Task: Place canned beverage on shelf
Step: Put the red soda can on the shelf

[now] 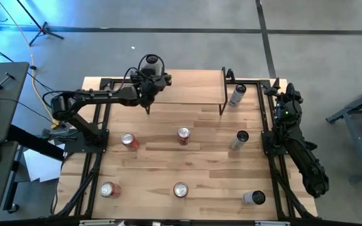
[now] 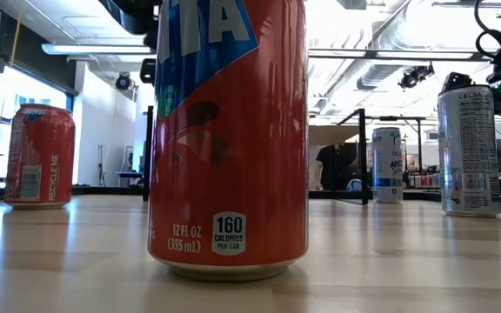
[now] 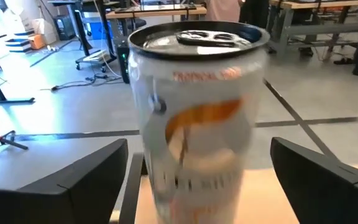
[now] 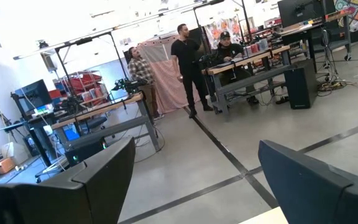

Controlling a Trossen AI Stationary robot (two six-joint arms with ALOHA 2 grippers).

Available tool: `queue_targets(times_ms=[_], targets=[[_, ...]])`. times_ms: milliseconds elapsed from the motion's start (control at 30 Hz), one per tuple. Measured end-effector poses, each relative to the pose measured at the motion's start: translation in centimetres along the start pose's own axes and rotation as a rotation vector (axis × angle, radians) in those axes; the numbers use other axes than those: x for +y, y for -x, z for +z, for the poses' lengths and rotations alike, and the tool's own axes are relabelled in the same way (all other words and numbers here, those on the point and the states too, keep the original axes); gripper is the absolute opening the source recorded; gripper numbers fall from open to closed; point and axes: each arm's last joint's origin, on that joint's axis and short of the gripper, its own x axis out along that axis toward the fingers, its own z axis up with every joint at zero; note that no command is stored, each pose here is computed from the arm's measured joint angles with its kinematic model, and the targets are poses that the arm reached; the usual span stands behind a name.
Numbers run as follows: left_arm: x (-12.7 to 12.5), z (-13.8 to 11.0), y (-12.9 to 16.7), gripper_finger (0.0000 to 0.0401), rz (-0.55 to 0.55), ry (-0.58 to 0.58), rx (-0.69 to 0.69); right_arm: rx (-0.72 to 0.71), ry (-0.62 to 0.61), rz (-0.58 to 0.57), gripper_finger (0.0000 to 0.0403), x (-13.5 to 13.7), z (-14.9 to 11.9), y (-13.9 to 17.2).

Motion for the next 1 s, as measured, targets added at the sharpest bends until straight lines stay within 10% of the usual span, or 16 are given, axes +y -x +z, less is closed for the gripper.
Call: queue_targets(times_ms=[567,1000], targets=[[6.6,-0.3,14.4,0.0386,-0.419,0.037,0.458,0.0,0.0,0.0,0.0328,0.0,0.0,0.0],[8.2,-3.4,18.9,0.0386,-0.352,0.103,0.838,0.0,0.0,0.0,0.0328,0.0,0.0,0.0]])
